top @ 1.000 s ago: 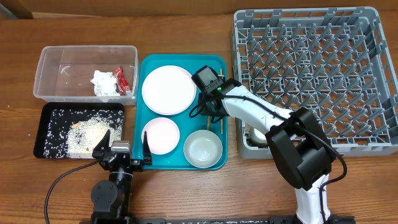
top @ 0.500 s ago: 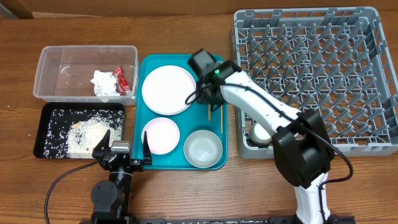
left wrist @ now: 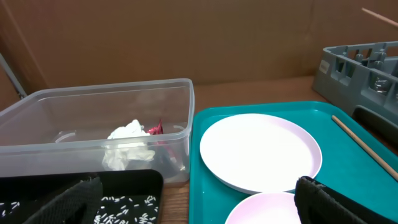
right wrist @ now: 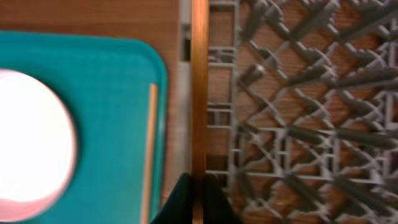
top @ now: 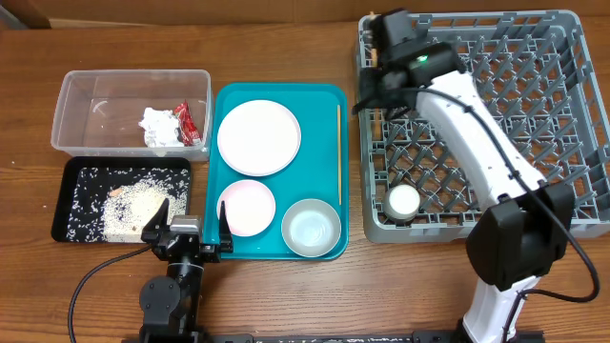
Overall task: Sort waste into correct bins and load items into the dishwasher
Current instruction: 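Grasp a chopstick and place it into the rack with the right gripper, then reach the right gripper back to the second chopstick on the tray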
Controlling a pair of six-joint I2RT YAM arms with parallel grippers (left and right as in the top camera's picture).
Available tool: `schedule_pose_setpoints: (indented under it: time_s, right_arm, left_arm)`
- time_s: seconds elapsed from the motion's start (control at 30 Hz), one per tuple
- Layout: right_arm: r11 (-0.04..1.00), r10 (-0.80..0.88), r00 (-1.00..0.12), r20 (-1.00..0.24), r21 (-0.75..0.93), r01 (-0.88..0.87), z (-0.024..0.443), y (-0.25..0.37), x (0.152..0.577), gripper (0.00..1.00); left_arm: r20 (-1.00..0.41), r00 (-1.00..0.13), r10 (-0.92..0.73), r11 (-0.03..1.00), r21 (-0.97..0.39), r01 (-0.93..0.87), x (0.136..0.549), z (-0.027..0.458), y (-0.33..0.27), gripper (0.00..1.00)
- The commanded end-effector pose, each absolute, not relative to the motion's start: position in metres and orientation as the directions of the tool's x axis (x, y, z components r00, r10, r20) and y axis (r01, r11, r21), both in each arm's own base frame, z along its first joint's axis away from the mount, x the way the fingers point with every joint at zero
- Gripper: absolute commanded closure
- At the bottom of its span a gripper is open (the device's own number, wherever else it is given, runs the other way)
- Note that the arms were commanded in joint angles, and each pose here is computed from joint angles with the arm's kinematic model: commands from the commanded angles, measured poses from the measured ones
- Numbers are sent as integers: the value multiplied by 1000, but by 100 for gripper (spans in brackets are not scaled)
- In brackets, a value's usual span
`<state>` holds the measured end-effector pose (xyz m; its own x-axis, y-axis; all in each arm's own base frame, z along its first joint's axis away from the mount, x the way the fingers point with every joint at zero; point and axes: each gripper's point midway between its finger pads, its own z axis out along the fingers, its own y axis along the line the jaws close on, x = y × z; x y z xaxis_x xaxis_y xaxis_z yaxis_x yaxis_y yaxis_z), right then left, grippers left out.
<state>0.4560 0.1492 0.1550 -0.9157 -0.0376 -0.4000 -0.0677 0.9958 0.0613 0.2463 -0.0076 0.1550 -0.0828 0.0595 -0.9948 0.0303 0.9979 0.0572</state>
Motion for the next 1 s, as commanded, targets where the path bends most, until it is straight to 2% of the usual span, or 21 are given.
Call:
schedule_pose_setpoints:
  time_s: [0.0,0.07,0.1,0.13,0.2,0.3,0.5,0.63,0.73,0.97]
  right_arm:
    - [989,-136,-922,-363,-2,-145,135,145,457,96]
    - [984,-157,-927,-340,27,-177,128,150,455,96]
    - [982,-165,-930,-328,38,-188,123,153,454,92]
    - [982,-166,-933,-320,38,-187,121,152,453,85]
    - [983,-159,-938,-307,37,-178,119,153,450,57]
    - [992,-91,-948,-304,57,-113,124,155,446,48]
    - [987,-64,-931,-360,114,-112,161,193,425,46]
    - [980,-91,-932,-352,134,-146,163,229,405,46]
    - [978,-130,-933,-335,109,-176,147,256,393,47]
    - [972,-221,-928,-299,-150,-183,84,256,395,47]
  left_arm:
    - [-995,-75,71,997,68,37,246,156,-8,0]
    - [-995,-75,71,997,68,37,246,156,-8,0]
    - [-995,-75,71,997,68,37,246,156,-8,0]
    - [-995,-75,71,997,68,37,246,156,-8,0]
    - [-995,-75,71,997,68,37,246,156,-8,0]
    - [-995,-75,71,997,68,37,246,156,-8,0]
    - [-995,-75,71,997,68,37,246,156,-8,0]
    - [-995,-75,71,997,68,37,246,156,-8,1]
    - [-995,-75,71,997,68,37,246,156,-8,0]
    - [-995,-75,71,997,68,37,246,156,-8,0]
